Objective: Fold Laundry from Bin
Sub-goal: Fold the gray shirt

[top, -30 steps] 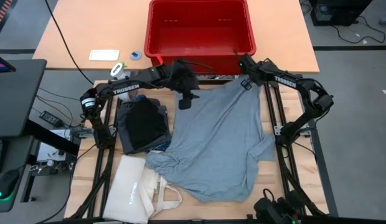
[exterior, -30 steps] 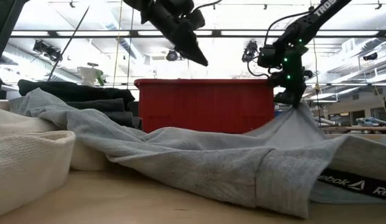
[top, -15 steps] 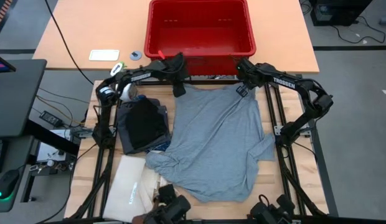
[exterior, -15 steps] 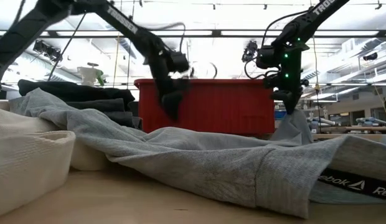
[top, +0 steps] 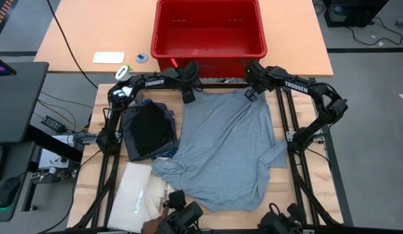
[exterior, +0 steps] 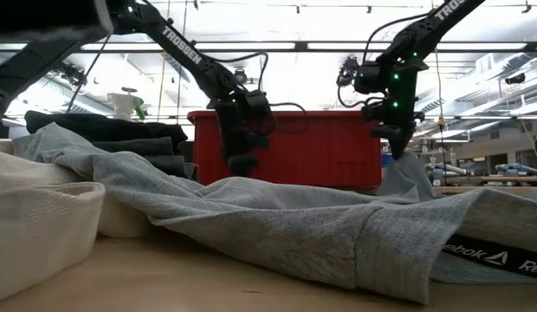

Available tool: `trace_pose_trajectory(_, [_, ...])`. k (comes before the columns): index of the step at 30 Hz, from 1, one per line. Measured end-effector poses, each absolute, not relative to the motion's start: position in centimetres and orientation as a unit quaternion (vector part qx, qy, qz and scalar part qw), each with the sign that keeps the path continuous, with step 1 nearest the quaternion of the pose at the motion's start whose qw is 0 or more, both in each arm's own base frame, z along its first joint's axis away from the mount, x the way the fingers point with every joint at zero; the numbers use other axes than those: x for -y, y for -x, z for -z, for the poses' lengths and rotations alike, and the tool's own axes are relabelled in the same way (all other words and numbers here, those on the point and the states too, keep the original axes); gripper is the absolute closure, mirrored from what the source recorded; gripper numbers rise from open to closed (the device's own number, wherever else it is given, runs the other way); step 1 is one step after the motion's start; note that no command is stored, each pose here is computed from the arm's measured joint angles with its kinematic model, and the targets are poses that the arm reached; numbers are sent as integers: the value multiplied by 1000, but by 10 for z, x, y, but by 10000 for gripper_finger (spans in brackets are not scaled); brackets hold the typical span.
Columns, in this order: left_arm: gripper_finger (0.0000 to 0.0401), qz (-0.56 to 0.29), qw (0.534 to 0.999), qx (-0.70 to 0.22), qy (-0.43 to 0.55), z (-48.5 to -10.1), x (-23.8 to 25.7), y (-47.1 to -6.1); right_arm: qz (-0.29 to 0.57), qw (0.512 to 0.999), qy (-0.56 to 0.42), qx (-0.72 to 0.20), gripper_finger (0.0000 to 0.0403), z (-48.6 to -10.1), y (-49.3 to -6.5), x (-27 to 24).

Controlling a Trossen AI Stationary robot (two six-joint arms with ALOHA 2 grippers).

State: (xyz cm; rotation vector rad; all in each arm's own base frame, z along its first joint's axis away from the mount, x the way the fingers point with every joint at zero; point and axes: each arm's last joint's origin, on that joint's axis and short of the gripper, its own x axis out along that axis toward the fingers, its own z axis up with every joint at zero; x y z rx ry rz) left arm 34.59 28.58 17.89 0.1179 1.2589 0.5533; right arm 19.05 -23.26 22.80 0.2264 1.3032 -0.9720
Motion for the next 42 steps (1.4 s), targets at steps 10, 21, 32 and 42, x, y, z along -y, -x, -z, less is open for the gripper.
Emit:
trace_pose_trajectory(10, [212,-251,756,-604,-43,-154,-288,-348,437,645,-96,-620,389,-226,-184,227])
trace_pose_trajectory(21, [383,-270,753,-596,-68,-166,-286,-349,387,651,-91,-646,389,-224,-183,223])
trace_pose_trajectory(32, [398,-302,772,-553,-82,-232,-274,-334,373,635,-71,-672,389,-225,-179,220])
trace_pose_trajectory(42, [399,-333,799,-492,-92,-310,-247,-305,421,706,-43,-568,389,-276,-169,201])
